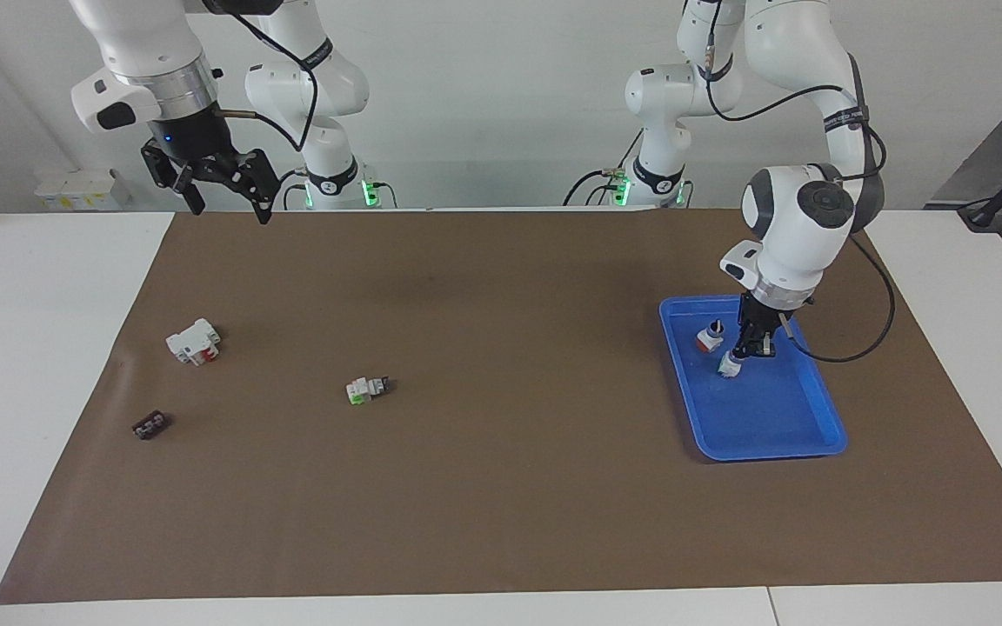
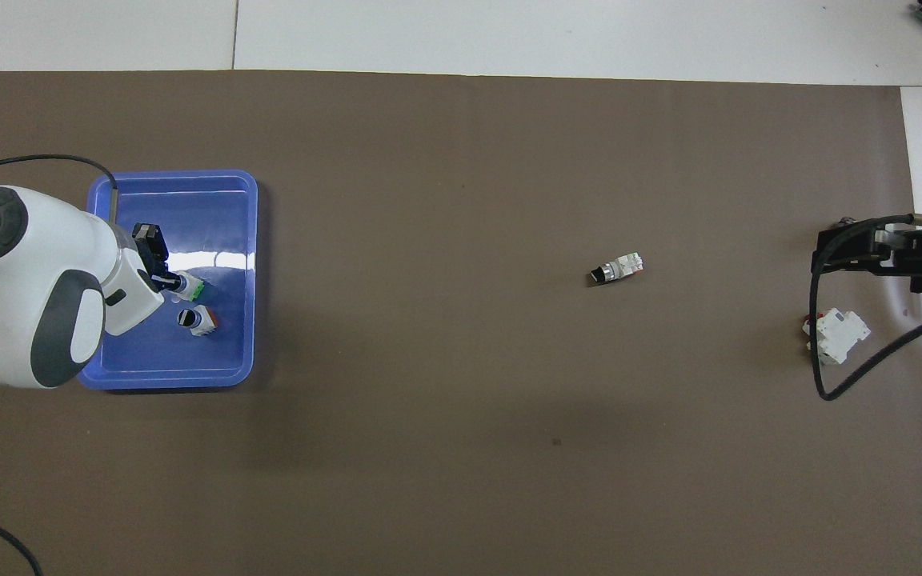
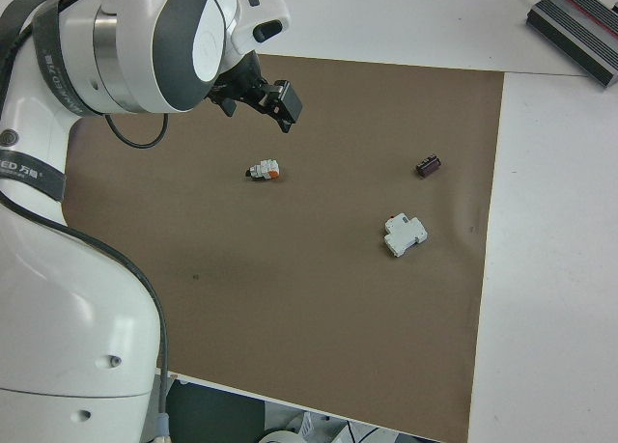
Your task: Turn and place switch with both arms
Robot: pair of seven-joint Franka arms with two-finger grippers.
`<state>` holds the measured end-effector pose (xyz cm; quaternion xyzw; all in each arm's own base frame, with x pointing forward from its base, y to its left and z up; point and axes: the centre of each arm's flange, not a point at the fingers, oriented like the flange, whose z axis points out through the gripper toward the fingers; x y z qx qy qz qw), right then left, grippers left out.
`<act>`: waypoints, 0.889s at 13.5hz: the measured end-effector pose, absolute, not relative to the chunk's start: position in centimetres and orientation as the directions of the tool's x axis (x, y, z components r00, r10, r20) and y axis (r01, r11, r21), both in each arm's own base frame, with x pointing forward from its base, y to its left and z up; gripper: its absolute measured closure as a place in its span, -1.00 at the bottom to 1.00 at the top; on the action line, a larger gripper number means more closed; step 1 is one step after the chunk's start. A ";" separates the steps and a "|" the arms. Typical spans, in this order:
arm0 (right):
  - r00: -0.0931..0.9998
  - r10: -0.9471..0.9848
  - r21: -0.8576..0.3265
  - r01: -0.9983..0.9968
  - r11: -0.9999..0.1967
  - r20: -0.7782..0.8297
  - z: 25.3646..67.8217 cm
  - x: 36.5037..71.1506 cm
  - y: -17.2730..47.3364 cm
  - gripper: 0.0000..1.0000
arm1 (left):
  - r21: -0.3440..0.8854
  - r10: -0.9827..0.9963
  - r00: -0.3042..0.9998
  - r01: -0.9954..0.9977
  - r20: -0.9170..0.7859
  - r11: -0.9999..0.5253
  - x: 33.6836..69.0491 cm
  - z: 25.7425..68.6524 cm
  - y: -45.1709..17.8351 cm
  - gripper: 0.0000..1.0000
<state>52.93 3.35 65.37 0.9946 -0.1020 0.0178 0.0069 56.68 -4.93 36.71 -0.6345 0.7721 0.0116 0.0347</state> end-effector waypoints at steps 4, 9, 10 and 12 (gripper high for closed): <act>0.980 -0.196 0.012 -0.196 -0.980 0.031 65.3 52.8 3.7 -1.00 | -0.048 -0.974 -0.216 -0.974 -0.074 0.220 56.3 38.9 -6.7 0.71; 0.981 -0.195 0.018 -0.195 -0.981 0.010 64.8 52.7 3.7 -1.00 | -0.060 -0.991 -0.113 -0.991 -0.074 0.117 56.0 40.1 -5.5 -0.13; 0.981 -0.196 0.018 -0.196 -0.980 0.010 64.7 52.7 3.7 -1.00 | -0.061 -0.995 -0.066 -0.996 -0.072 0.070 56.0 40.2 -5.4 -0.39; 0.980 -0.201 0.018 -0.201 -0.979 0.009 64.7 52.7 3.4 -1.00 | -0.026 -0.991 0.115 -0.993 -0.074 -0.113 55.2 40.4 -5.2 -0.84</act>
